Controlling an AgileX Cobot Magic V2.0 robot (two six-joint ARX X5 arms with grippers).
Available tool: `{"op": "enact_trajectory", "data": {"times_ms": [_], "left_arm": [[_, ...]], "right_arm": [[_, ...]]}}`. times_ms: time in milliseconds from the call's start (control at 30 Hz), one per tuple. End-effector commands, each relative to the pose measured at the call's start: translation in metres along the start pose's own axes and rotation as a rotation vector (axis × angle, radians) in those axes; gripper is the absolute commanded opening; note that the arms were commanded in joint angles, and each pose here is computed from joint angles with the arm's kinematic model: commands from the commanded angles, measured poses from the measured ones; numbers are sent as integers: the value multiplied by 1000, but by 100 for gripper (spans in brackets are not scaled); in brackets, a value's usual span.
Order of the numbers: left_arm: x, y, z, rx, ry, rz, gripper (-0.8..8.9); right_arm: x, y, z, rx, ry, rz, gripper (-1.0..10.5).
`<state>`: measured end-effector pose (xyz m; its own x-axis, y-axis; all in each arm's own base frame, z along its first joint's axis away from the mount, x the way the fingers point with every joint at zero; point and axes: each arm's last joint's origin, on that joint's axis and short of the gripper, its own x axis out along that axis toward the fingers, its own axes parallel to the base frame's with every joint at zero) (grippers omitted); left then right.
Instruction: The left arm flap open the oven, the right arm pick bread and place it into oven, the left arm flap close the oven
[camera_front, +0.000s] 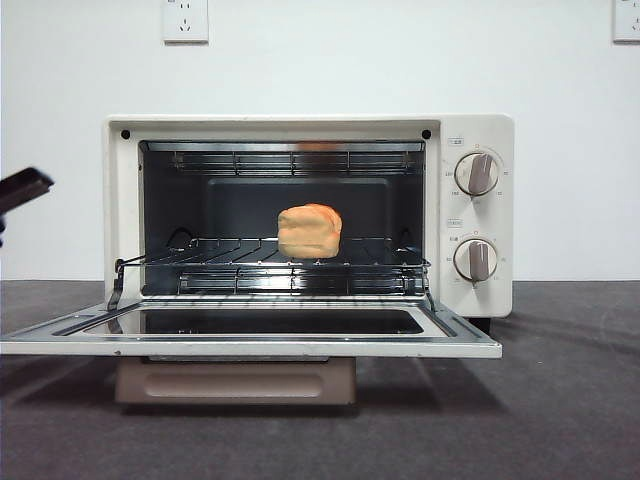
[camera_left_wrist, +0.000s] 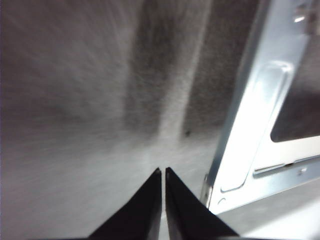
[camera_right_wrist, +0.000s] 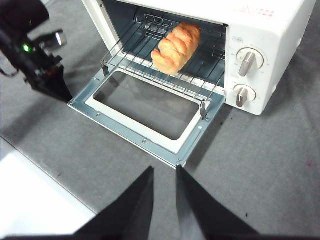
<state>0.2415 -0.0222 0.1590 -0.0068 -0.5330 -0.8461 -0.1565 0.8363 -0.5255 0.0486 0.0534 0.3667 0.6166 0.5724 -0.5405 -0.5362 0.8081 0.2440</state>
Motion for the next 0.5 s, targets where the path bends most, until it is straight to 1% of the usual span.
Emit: {"op": "enact_trajectory", "data": {"times_ms": [33,200,300,500], "left_arm": [[13,7,-6,-48,6,-67,19],[23,17,-19,-54,-20,-70,19],[21,17,-22,-54,-39,-74,19],[18,15,-19,-56,-82,-98,19]], "right_arm": [[0,2,3,-14,-21,8,65],[0,1,4,-12,-38,-14,65],[0,1,5,-12,-45,-32,64],[0,1,5,-12,-50,-40,64]]}}
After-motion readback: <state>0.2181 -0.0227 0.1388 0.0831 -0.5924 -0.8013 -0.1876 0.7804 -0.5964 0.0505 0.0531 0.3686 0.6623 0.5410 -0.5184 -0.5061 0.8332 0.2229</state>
